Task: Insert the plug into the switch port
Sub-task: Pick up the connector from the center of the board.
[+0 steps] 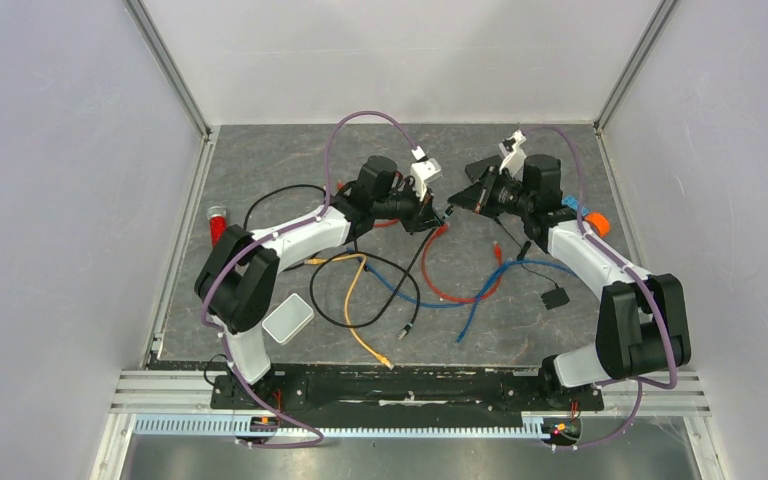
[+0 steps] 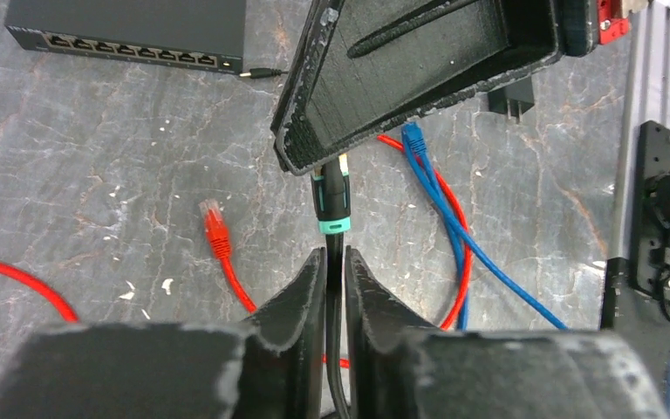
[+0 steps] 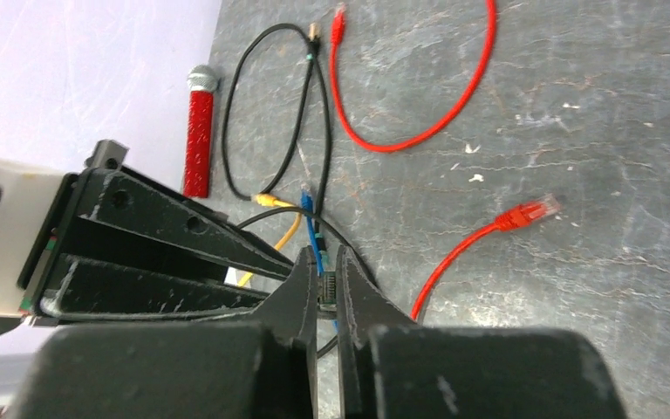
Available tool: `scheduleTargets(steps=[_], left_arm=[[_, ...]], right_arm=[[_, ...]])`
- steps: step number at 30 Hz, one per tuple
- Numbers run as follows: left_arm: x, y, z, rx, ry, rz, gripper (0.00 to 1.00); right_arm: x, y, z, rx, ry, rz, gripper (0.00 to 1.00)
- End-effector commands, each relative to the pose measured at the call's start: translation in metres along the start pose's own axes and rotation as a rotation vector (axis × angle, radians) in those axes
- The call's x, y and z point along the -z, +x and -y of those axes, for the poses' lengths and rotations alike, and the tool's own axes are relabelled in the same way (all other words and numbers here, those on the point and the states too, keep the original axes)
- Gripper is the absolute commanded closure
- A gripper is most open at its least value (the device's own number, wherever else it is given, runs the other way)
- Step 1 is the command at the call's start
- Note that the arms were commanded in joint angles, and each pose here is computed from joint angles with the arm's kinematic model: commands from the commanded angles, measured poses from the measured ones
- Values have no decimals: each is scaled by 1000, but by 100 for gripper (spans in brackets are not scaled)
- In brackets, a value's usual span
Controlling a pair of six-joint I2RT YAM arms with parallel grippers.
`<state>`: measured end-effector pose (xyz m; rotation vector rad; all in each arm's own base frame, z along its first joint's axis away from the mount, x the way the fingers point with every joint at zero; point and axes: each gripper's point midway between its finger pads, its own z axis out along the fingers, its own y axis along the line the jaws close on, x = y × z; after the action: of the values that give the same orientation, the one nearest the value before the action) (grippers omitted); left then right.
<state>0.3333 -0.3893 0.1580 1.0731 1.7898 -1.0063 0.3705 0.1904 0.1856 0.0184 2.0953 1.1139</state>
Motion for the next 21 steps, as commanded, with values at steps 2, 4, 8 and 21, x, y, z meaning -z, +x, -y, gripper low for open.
scheduleTargets(steps=[2, 4, 8, 21], left_arm=[[12, -24, 2, -40, -39, 59, 65], [12, -28, 1, -51, -44, 103, 55], [11, -37, -1, -48, -62, 151, 44], [-4, -47, 0, -17, -4, 221, 58]], right_arm=[[4, -7, -2, -35, 8, 65, 100], [4, -6, -4, -48, -8, 67, 100], [7, -7, -6, -69, -14, 91, 100], [8, -6, -11, -145, -56, 125, 100]])
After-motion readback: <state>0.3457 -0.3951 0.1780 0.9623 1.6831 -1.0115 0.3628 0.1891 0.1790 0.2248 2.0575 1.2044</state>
